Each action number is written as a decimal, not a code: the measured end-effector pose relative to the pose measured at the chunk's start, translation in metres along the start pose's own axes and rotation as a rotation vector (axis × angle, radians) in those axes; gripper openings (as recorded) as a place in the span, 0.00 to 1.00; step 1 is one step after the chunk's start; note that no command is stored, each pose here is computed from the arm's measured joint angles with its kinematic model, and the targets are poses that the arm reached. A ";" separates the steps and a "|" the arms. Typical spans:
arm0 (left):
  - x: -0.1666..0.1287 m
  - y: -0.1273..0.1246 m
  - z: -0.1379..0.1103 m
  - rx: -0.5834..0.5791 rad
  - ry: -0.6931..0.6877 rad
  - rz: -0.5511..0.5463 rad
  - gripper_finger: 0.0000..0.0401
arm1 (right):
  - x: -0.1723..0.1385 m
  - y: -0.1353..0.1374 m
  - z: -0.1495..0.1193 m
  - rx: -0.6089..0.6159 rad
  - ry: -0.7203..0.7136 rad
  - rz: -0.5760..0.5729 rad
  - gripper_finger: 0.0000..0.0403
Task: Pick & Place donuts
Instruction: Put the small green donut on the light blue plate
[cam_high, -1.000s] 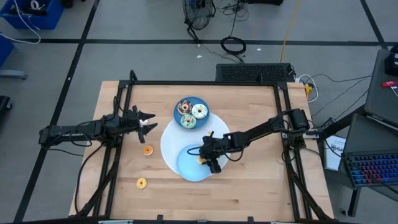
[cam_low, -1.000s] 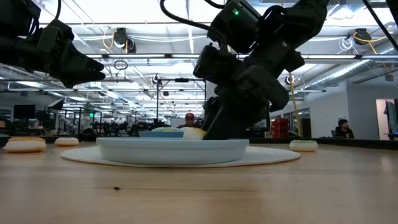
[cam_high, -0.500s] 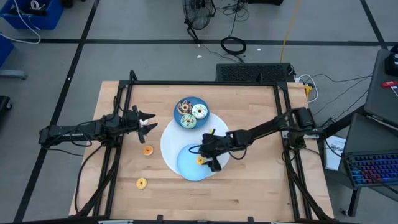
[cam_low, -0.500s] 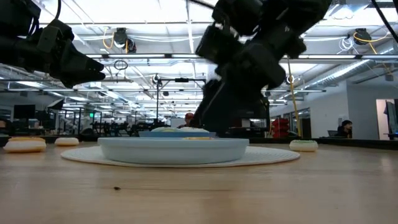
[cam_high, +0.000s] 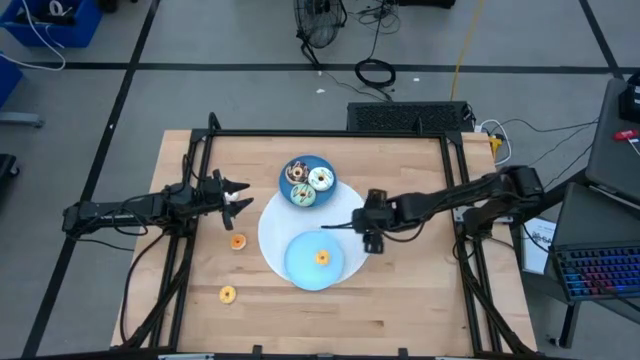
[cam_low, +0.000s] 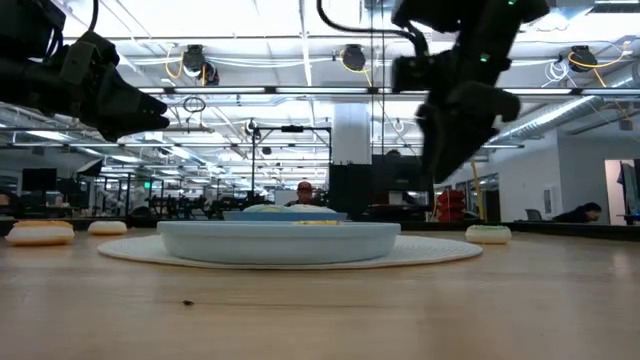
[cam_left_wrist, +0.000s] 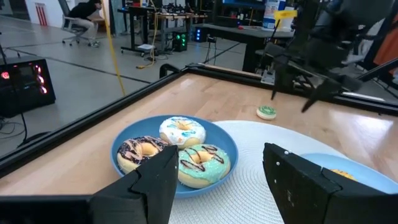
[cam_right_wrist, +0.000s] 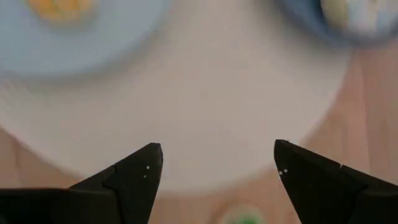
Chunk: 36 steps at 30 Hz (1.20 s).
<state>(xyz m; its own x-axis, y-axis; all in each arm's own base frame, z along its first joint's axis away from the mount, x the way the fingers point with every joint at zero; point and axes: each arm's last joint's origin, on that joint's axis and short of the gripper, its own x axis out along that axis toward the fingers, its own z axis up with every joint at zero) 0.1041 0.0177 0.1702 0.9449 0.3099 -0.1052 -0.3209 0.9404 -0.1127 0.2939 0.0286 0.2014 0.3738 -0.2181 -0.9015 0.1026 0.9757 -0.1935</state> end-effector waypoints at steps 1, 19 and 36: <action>0.000 0.000 0.000 0.000 0.001 0.000 0.59 | -0.001 -0.002 -0.004 0.022 0.035 -0.007 0.72; 0.000 0.000 0.000 0.000 0.000 0.000 0.59 | 0.034 -0.041 -0.066 0.181 0.360 -0.088 0.72; 0.000 0.000 0.000 0.000 0.000 0.000 0.58 | 0.041 -0.044 -0.067 0.223 0.343 0.061 0.72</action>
<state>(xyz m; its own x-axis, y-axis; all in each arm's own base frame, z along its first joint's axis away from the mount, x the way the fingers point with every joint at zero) 0.1041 0.0177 0.1702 0.9449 0.3099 -0.1055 -0.3210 0.9404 -0.1126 0.2432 -0.0222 0.1470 0.0601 -0.1039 -0.9928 0.3007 0.9503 -0.0813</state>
